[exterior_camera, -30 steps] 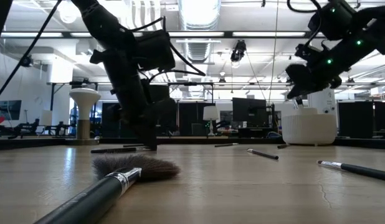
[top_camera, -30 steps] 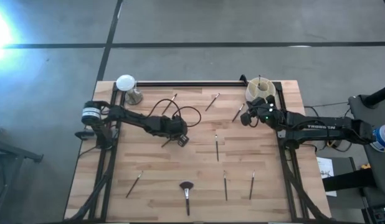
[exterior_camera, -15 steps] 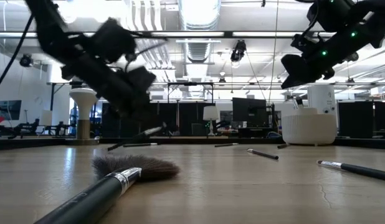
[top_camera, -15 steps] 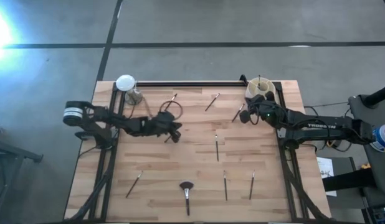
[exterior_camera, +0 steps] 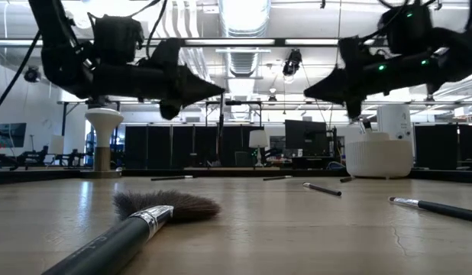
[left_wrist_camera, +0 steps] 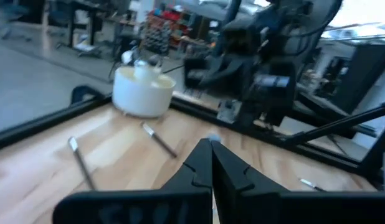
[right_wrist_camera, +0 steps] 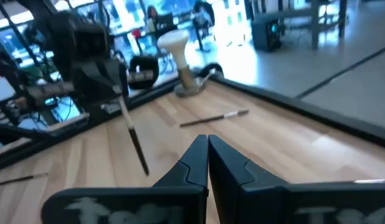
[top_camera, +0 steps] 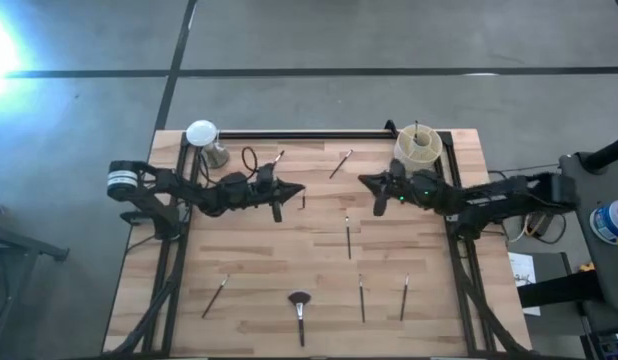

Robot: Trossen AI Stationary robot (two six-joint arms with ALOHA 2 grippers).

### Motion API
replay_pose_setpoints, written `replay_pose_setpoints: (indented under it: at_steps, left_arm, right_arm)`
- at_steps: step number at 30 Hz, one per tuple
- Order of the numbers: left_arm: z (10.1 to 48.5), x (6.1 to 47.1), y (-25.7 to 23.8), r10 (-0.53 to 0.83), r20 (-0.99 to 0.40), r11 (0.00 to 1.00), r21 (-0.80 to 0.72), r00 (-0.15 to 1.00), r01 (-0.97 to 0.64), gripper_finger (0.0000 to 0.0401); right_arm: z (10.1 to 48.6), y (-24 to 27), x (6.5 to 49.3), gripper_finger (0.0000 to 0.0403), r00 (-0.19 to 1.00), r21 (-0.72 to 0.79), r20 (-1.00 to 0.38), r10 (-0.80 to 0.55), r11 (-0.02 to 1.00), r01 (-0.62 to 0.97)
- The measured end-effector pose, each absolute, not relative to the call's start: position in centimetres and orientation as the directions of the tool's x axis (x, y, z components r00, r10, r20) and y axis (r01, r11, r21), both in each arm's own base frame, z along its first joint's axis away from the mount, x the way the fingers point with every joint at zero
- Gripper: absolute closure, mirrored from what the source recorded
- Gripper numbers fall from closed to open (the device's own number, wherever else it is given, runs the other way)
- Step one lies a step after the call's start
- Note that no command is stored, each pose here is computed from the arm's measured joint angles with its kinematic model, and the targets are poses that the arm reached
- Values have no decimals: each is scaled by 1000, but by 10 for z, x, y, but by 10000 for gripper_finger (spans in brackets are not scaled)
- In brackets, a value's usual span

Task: Pick & Place Makeup Brushes
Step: Put the black powder brush into the white makeup holder

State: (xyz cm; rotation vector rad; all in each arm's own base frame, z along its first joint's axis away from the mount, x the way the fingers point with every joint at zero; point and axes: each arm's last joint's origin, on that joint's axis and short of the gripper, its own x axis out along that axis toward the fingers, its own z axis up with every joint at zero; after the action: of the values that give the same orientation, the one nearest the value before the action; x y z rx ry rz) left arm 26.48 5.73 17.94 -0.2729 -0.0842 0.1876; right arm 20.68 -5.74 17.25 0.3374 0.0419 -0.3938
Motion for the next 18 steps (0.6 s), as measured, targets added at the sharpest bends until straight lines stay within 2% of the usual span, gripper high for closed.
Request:
replay_pose_setpoints:
  at_steps: [6,10,18]
  left_arm:
    - [186,269,59,167,86,957,-254,982,-141,400]
    - [188,269,59,165,91,957,-258,982,-137,401]
    - [188,269,59,165,96,954,-269,982,-134,401]
  right_arm:
    - [167,-57,250,374,931,309,-173,-320,880,360]
    - [166,-62,276,336,936,304,-181,-301,888,344]
    - [171,-66,318,257,975,307,-159,-153,931,197]
